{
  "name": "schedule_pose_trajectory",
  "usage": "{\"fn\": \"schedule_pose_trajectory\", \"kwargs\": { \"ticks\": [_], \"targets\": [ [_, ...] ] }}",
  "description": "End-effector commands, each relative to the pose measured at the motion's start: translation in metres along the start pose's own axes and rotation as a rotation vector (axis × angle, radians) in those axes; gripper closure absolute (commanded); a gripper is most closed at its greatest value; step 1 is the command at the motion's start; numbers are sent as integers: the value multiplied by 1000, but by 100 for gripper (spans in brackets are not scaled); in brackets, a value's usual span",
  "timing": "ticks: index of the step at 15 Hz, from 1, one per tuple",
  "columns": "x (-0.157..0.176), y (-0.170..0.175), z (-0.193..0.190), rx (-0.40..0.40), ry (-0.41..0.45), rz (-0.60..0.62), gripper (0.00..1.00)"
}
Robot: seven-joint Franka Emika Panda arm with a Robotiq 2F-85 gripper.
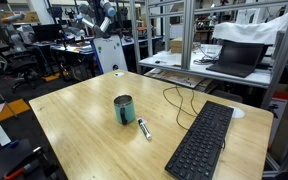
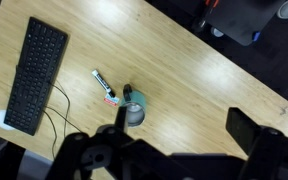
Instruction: Pick the marker and put it in the cup
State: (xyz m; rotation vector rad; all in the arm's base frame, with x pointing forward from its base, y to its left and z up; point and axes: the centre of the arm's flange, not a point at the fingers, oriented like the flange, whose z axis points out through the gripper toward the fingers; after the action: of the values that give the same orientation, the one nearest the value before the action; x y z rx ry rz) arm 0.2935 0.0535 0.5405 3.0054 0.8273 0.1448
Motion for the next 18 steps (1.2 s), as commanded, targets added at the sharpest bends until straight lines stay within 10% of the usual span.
{"fn": "schedule_pose_trajectory", "kwargs": {
  "ticks": [1, 9, 18],
  "targets": [
    [59, 24, 22, -4, 5, -110, 0],
    [137, 56, 48, 36, -49, -424, 0],
    [134, 50, 54, 36, -38, -403, 0]
  ]
}}
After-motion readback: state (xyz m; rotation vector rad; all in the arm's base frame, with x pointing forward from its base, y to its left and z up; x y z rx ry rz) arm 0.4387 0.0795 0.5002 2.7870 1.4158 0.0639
